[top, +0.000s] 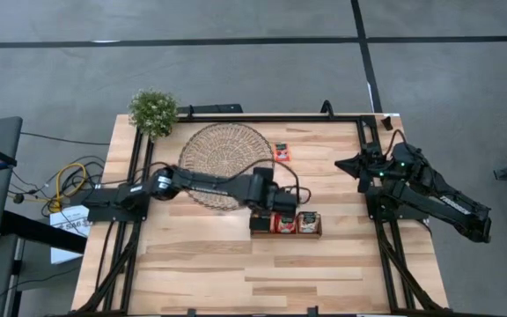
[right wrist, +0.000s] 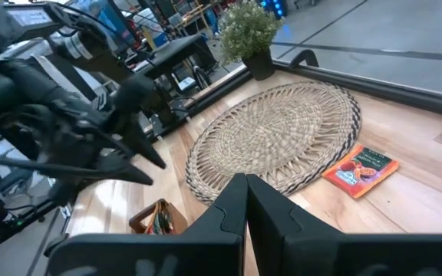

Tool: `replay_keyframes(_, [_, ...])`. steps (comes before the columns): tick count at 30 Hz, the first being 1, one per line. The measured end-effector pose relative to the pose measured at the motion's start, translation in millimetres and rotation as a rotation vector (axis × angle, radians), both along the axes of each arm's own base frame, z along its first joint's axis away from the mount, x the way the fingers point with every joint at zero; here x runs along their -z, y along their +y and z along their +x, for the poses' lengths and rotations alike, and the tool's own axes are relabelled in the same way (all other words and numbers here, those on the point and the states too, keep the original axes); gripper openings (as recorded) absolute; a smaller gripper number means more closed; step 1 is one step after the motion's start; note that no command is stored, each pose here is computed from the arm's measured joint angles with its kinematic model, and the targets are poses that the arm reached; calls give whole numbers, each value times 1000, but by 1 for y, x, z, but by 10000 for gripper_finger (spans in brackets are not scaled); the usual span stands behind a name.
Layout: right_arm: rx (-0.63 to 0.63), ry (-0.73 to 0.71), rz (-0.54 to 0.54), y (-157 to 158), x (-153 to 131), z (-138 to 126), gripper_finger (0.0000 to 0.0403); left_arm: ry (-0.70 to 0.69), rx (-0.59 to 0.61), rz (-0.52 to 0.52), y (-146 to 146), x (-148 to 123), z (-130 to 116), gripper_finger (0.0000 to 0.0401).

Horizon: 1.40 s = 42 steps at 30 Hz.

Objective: Pick & Place Tea
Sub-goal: Put the orange tea bag into the left slot of the wooden organizer

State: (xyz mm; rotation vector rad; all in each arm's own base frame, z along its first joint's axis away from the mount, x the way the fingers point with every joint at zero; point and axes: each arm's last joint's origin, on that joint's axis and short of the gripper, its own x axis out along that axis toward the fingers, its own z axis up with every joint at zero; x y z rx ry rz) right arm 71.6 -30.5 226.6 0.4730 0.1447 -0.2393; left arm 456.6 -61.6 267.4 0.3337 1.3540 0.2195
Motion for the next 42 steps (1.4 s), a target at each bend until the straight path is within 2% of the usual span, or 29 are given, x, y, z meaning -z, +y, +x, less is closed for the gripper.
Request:
replay_keyframes(6, [0,-41,-24,0,-4,1,0,-10,-105,-17,56,-3,4,131])
replay_keyframes(19, [-12,-64,-101,-3,-9,6,0,-89,-235,-183,178,-10,-5,131])
replay_keyframes(22, [-13,-53,-105,-8,-13,14,0,-173,-279,-240,209,-20,-14,131])
replay_keyframes(26, [-29,50,-139,-19,-21,32,0,-343,-299,-304,242,-49,-29,131])
replay_keyframes(30, [12,223,-163,-38,-24,61,0,-428,-297,-281,259,-77,-51,131])
replay_keyframes(34, [-17,356,-212,-59,-30,97,0,-502,-301,-257,268,-105,-73,131])
replay_keyframes(39, [-45,522,-233,-92,-31,143,0,-571,-262,-256,263,-135,-94,131])
replay_keyframes(42, [-18,624,-193,-115,-26,163,0,-584,-244,-254,254,-149,-105,131])
